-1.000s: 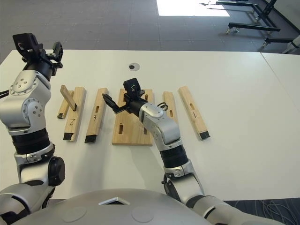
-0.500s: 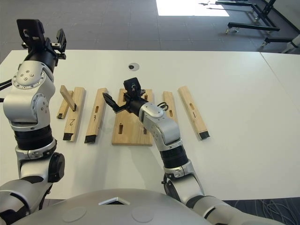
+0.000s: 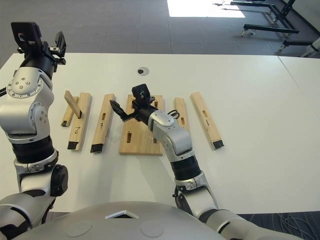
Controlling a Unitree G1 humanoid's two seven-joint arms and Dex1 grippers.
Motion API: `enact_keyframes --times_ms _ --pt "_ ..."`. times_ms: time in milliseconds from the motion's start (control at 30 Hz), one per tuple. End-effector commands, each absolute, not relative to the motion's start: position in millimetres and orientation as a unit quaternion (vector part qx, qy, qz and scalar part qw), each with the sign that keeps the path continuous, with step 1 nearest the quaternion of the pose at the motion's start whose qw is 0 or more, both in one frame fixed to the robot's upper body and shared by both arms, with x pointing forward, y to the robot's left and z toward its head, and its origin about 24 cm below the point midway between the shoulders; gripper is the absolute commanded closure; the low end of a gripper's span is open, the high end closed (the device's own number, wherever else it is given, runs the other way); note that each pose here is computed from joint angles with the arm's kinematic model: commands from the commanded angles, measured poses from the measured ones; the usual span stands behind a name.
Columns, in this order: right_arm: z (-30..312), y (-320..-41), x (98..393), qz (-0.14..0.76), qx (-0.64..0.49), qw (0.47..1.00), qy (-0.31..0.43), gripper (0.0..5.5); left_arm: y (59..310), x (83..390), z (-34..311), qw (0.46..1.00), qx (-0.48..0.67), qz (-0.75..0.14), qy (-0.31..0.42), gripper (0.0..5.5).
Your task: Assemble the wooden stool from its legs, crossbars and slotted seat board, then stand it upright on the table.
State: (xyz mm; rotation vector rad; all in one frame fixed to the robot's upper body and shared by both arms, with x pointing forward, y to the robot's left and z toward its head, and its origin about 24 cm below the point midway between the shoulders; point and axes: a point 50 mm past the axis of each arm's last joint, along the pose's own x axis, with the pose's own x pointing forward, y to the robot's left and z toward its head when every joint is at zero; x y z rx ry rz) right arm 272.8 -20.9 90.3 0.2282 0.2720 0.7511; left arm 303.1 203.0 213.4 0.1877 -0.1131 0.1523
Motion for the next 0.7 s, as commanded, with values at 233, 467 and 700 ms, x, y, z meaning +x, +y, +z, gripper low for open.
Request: enact_keyframes --times_ms 233,467,700 --pt "91.1 -16.5 271.6 0.401 0.098 0.900 0.142 0.10 212.7 295.2 183.9 0.990 0.091 0.109 -0.025 2.56" --pt "91.9 -14.9 270.9 0.413 0.092 0.894 0.146 0.10 215.8 294.1 183.1 0.987 0.095 0.122 -0.033 2.56" --pt "92.8 -14.9 271.5 0.404 0.098 0.898 0.143 0.10 201.4 299.6 203.7 0.989 0.095 0.094 -0.061 2.56"
